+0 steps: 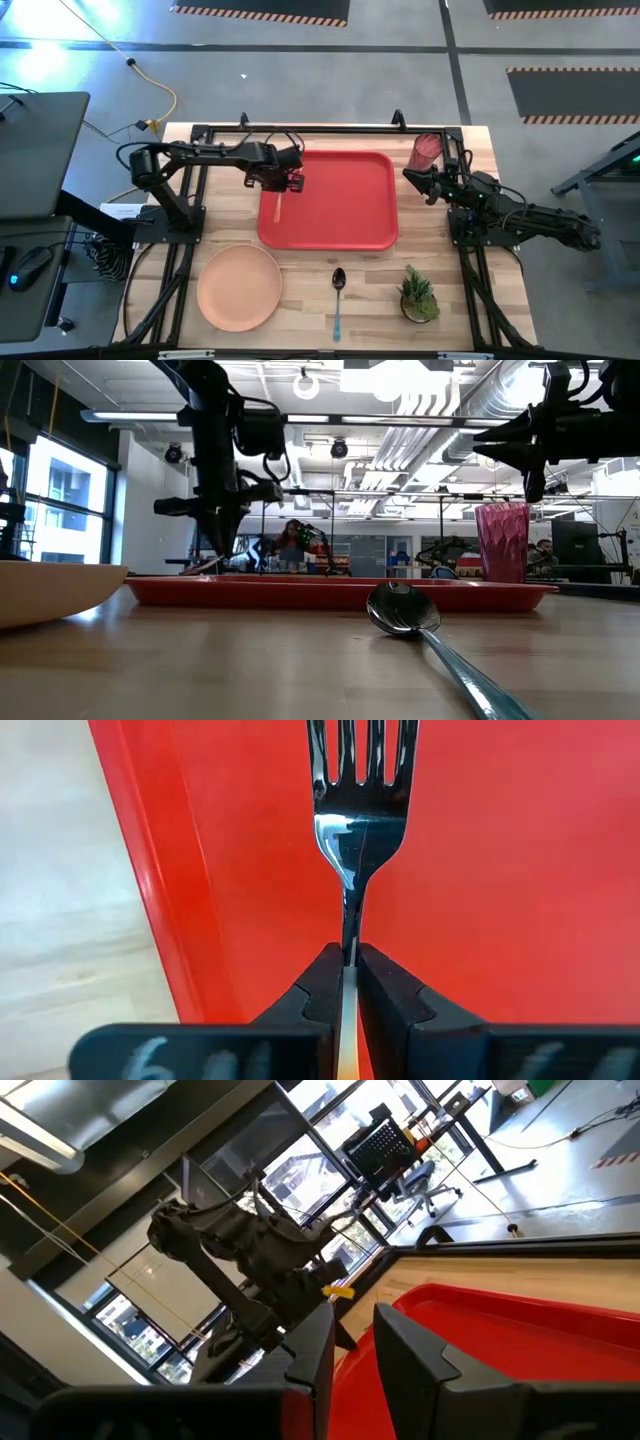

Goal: Pick and place plate/cup/fork/spoon on tray
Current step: Put the fork on the tray

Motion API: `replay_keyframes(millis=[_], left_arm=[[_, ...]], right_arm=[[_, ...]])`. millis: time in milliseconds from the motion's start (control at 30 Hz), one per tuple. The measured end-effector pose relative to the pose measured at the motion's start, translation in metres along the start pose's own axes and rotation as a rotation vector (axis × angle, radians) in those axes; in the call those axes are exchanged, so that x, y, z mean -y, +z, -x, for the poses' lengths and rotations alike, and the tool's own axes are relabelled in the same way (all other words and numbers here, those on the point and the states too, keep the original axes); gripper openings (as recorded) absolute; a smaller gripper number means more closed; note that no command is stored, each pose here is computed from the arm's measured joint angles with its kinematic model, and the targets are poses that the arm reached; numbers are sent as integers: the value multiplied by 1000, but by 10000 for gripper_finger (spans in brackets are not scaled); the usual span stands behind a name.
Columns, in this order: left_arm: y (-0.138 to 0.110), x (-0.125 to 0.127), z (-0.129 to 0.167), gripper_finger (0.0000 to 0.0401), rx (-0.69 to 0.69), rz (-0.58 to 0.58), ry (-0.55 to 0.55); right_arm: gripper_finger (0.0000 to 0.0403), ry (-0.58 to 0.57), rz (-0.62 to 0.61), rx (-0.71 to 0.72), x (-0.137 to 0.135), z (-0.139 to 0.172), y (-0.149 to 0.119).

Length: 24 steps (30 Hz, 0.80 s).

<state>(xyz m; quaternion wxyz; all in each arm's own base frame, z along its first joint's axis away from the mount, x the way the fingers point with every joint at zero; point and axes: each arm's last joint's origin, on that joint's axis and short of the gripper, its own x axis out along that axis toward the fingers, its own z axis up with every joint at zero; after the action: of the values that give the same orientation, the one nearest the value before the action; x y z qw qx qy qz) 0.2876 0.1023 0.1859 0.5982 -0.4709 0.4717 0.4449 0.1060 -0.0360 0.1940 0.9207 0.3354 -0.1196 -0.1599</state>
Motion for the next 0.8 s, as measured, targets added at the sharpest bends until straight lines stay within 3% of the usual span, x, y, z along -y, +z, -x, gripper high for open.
replay_keyframes(millis=[467, 800], left_arm=[[-4, 4, -30, 19, -47, 58, 89], [-4, 4, -31, 19, -47, 78, 93]], right_arm=[[67, 2, -10, -3, 0, 0, 0], [67, -2, -3, -7, 0, 0, -1]])
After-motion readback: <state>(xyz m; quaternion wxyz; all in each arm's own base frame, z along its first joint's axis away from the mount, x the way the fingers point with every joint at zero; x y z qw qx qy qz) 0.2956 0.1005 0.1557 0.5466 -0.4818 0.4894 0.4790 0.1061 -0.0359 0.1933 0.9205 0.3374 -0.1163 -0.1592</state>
